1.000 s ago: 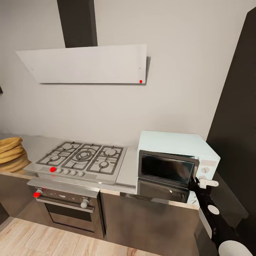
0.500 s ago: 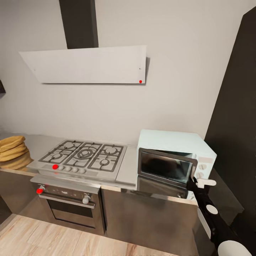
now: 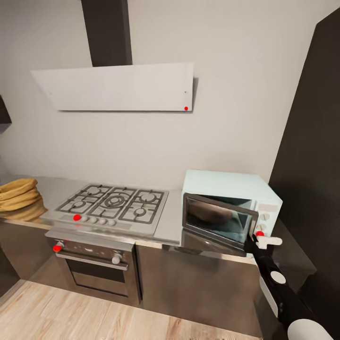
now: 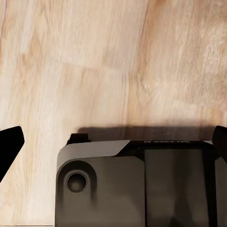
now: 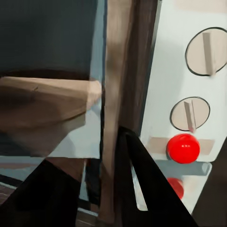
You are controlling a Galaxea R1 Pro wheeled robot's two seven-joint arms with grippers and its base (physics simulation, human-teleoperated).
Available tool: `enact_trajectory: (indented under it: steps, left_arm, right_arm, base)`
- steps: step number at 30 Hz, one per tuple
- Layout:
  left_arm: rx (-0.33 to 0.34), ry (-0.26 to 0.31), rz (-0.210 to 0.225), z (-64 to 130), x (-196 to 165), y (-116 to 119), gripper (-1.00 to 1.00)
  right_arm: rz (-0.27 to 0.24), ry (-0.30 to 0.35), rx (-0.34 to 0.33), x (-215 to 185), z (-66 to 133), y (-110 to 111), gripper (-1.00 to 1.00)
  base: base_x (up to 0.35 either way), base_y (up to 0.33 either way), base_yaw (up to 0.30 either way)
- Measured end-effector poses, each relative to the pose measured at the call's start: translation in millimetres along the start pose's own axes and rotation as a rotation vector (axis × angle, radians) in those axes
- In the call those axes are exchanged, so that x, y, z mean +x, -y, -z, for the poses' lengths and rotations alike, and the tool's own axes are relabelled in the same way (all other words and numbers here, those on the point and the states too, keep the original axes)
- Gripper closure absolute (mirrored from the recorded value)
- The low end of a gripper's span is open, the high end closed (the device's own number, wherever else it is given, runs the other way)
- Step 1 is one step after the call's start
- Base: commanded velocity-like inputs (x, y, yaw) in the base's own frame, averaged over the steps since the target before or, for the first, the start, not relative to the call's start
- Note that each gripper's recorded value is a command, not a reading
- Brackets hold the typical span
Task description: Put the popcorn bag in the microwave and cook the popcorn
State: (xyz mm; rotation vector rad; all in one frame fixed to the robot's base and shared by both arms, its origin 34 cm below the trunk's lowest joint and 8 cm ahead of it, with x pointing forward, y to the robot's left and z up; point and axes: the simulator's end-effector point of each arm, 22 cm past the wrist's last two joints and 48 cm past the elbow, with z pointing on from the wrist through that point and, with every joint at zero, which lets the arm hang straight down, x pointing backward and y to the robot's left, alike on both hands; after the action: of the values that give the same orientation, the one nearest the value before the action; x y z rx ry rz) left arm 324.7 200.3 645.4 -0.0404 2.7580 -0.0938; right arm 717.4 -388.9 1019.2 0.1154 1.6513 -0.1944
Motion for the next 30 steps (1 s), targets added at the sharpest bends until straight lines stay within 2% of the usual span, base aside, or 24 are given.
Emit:
enact_trajectory:
  steps: [4,12,13,17,30]
  left_arm:
    - [0.0,0.0,-0.001,0.2,0,0,-1.0]
    - [0.0,0.001,-0.001,0.3,0,0,-1.0]
    - [0.0,0.001,-0.001,0.3,0,0,-1.0]
    - [0.0,0.0,-0.001,0.1,0,0,-1.0]
    - [0.0,0.0,-0.001,-0.1,0,0,-1.0]
  right_arm:
    - [0.016,0.002,-0.027,-1,0.3,-11,1.0]
    - [0.016,0.002,-0.029,-1,0.5,-12,1.0]
    - [0.016,0.002,-0.029,-1,0.5,-12,-1.0]
    - [-0.033,-0.004,0.054,2,1.3,22,-1.0]
    - [-0.037,-0.003,0.059,2,0.9,23,-1.0]
  base:
    - [-0.142,0.0,0.0]
    - [-0.007,0.0,0.0]
    - [0.0,0.0,0.0]
    - [0.0,0.0,0.0]
    - [-0.139,0.0,0.0]
